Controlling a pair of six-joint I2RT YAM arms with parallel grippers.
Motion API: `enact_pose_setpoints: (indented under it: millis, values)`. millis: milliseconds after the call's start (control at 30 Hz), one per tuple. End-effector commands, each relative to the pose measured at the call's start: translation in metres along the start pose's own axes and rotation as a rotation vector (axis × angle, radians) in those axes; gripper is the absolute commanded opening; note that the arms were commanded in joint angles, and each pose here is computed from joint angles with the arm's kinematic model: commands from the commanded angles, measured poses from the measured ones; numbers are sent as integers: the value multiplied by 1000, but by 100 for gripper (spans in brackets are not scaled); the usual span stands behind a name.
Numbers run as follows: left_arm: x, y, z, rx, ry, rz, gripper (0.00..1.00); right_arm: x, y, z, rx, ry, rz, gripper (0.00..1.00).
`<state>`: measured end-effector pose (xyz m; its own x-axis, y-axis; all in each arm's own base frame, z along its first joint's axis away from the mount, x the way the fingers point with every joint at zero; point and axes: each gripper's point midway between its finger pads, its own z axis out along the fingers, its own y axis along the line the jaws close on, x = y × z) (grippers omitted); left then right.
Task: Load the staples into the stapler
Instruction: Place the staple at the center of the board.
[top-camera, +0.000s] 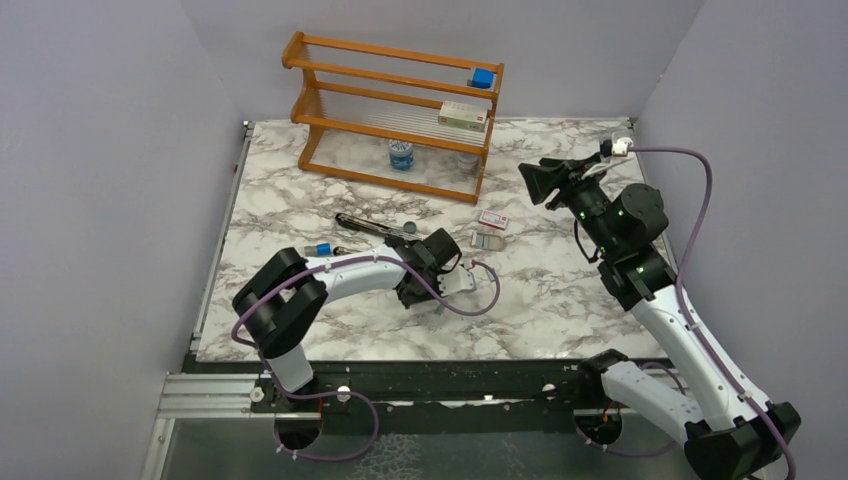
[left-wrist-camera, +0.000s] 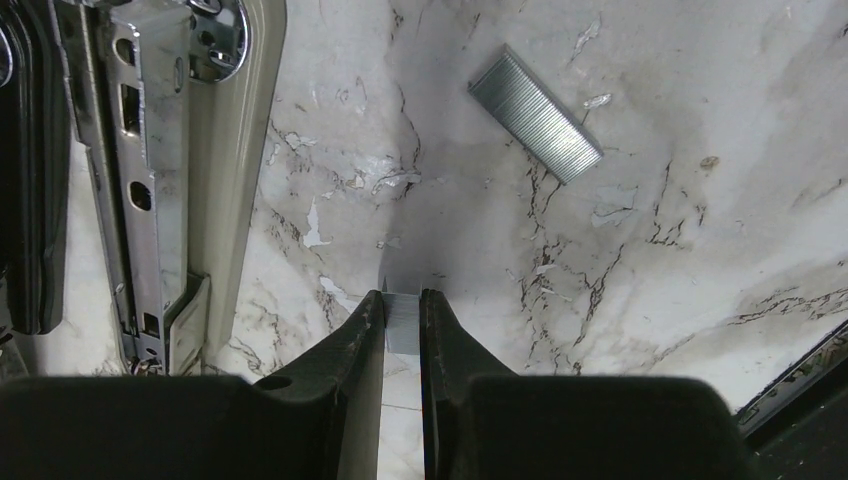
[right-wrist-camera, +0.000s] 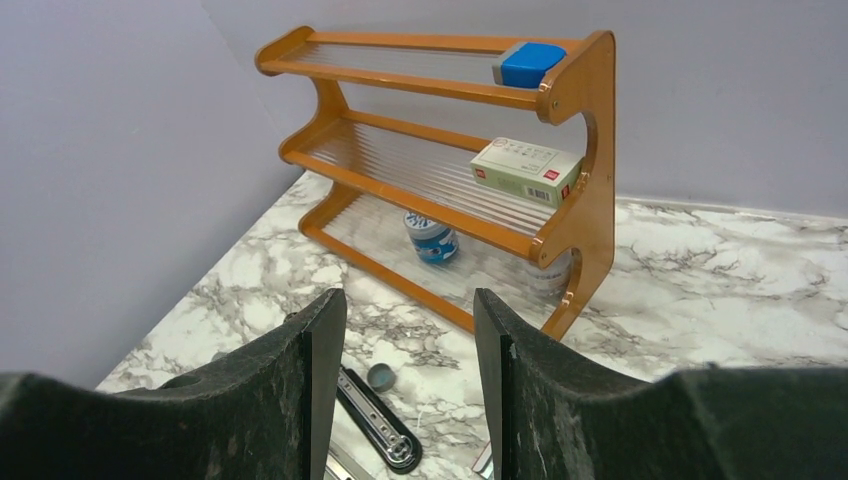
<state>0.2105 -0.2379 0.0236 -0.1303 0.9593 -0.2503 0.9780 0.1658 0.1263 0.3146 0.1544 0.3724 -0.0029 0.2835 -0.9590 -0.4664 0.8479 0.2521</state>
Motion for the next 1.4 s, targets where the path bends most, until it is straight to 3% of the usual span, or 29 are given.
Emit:
enact_pose_setpoints:
  millis: [0, 367, 567, 767, 967, 1200, 1367]
  values:
    - [2, 0, 2, -19, 18, 29, 17, -2, -1, 3, 8, 6, -5, 53]
    - [0, -2, 4, -1, 14, 37, 35, 10, -6, 3, 25, 41, 10, 53]
    - [-36, 20, -38, -95, -139, 19, 36, 38, -27, 0, 153, 136, 75, 53]
    - [-83, 77, -114, -284, -444, -103, 38, 126, -47, -12, 276, 468, 157, 53]
    - [-79, 138, -181, -454, -706, -374, 50, 207, -47, -34, 293, 779, 187, 53]
    - [-64, 163, -192, -520, -785, -548, 53, 273, -34, -52, 267, 1055, 105, 49]
    - [-62, 157, -182, -480, -802, -573, 54, 302, -21, -58, 201, 1145, 84, 47]
